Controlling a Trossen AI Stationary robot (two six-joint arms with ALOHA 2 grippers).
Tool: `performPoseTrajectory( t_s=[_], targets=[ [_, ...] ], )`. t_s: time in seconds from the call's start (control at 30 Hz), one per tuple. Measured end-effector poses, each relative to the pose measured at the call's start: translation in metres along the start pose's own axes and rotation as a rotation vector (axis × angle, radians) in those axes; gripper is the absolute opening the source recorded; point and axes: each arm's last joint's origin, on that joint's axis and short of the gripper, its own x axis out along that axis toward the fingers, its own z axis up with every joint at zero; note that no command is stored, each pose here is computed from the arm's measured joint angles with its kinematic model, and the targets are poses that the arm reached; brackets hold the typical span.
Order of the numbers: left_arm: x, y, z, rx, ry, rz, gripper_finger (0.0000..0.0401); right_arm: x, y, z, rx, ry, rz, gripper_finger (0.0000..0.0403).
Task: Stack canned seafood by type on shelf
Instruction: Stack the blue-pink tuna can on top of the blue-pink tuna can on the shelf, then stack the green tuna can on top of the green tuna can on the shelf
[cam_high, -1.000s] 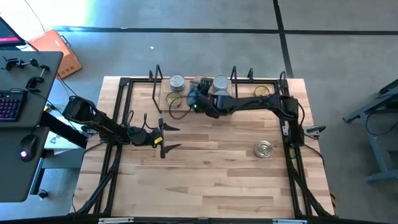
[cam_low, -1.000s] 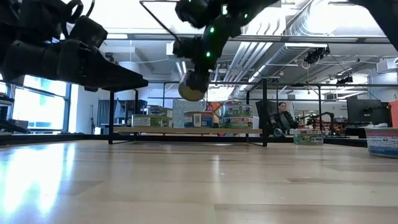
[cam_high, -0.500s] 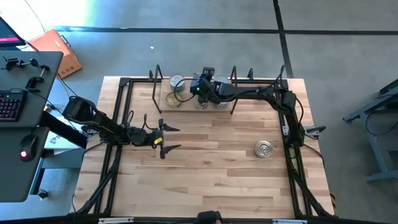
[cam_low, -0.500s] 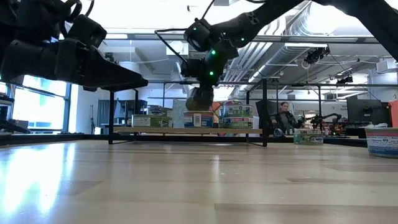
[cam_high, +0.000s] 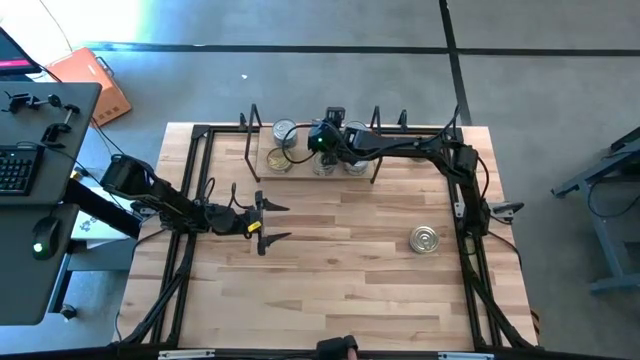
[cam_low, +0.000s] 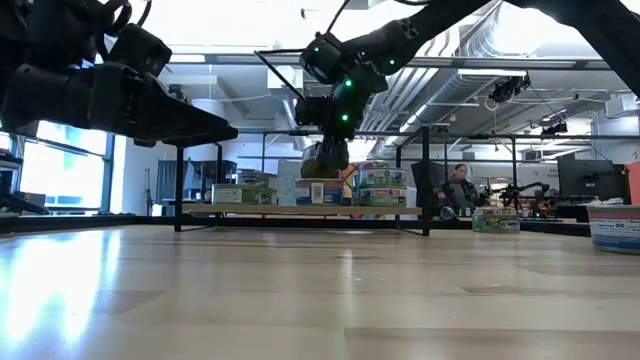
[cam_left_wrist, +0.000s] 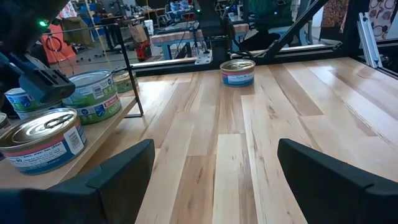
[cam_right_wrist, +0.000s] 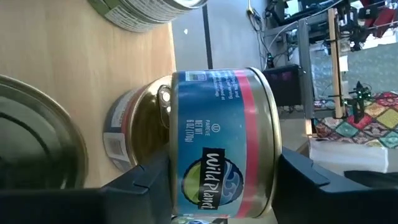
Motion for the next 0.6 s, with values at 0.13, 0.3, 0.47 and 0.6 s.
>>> performPoseTrajectory(
  t_s=[0.13, 0.3, 0.47, 0.6],
  targets=[
    [0.0000, 0.0000, 0.0000, 0.000, 0.000, 0.000, 0.0335, 0.0012, 0.0044, -0.0008, -0.017, -0.014, 0.056, 0.0229],
    [0.0000, -0.0001, 0.0000, 0.000, 0.000, -0.001, 0.0335, 0.0021, 0.0056, -0.0006, -0.013, -0.043, 0.095, 0.0235],
    [0.0000, -0.0001, 0.0000, 0.000, 0.000, -0.001, 0.0335, 0.0020, 0.0054, -0.0004, -0.011, -0.046, 0.095, 0.0222],
    [0.0000, -0.0001, 0.0000, 0.000, 0.000, -0.001, 0.0335, 0.0012, 0.0038, -0.0006, -0.010, -0.047, 0.092, 0.0207]
  ],
)
